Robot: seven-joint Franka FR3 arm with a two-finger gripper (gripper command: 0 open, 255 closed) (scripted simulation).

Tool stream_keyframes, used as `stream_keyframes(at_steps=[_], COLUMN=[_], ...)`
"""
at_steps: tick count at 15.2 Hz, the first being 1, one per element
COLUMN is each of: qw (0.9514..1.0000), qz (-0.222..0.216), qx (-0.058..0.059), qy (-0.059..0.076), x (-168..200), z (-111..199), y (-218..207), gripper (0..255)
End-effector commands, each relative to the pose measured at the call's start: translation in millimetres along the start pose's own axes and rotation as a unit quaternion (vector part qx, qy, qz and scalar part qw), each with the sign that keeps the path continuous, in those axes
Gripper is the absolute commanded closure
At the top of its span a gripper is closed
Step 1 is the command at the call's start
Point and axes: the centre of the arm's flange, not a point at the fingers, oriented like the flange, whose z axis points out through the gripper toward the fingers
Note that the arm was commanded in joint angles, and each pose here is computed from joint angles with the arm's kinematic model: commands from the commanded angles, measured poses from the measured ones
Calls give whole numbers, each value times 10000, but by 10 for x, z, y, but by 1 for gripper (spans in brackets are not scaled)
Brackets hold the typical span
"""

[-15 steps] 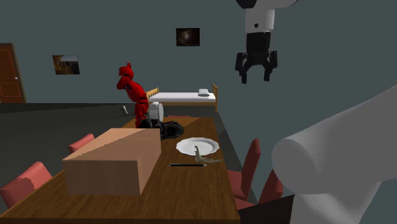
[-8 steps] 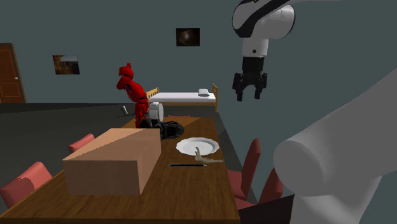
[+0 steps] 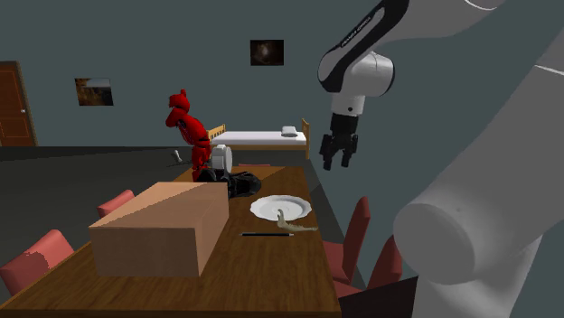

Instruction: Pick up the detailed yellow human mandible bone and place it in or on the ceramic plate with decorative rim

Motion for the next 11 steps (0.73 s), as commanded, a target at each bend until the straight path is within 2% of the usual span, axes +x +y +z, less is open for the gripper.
stream_keyframes(at_steps=[1, 6, 11], qw=[9994, 9933, 9804], qz=[-314, -1061, -1802], qx=[130, 468, 803], qy=[2, -2, -6], x=[133, 455, 781], z=[223, 813, 1405], y=[79, 154, 141], gripper=[0, 0, 0])
